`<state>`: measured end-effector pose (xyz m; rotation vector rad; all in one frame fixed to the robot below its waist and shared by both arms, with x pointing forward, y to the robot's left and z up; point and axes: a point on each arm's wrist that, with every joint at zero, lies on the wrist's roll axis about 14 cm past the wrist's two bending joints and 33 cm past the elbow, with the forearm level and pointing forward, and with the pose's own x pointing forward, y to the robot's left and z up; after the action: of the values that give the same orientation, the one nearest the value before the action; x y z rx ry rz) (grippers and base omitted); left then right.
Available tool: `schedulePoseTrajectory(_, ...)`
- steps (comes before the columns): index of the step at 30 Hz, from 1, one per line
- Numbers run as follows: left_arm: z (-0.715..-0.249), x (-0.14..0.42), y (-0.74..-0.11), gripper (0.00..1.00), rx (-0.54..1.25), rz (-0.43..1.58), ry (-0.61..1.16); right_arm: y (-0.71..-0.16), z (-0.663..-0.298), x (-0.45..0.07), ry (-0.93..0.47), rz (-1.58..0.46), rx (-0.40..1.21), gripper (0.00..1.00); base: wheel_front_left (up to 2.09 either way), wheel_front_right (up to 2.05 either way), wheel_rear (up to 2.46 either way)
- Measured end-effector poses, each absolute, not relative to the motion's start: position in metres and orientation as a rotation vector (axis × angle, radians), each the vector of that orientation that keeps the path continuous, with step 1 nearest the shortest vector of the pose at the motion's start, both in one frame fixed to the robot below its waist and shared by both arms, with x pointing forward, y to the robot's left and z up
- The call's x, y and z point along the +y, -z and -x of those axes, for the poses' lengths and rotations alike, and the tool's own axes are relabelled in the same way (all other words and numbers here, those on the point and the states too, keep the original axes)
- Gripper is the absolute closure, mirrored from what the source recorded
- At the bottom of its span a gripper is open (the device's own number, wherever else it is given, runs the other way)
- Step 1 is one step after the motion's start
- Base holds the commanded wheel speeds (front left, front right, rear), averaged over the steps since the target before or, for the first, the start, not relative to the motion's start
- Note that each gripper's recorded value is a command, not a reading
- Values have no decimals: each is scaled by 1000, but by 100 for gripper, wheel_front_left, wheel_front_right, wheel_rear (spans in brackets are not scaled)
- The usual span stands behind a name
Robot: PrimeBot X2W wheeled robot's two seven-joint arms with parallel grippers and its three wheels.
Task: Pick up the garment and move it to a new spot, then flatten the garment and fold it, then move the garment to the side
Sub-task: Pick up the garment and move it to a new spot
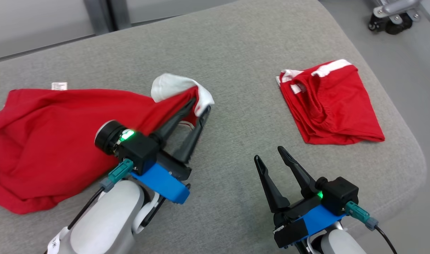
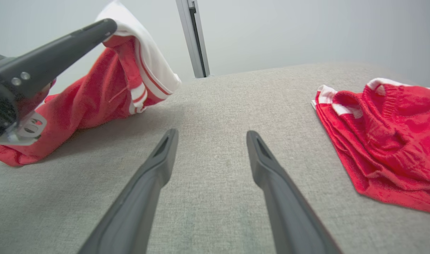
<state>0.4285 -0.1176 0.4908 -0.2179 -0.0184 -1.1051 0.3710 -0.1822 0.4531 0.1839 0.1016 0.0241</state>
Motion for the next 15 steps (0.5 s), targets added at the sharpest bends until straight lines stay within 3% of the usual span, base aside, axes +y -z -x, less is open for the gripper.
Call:
schedulePoseTrajectory(8, -449, -54, -471, 0, 41, 161, 896, -458, -383, -168, -75, -197, 79, 0, 0, 0, 0)
schedulePoseTrajectory(15, -461, 43, -461, 0, 79, 151, 564, -466, -392, -154, -124, -197, 56, 0, 0, 0, 0)
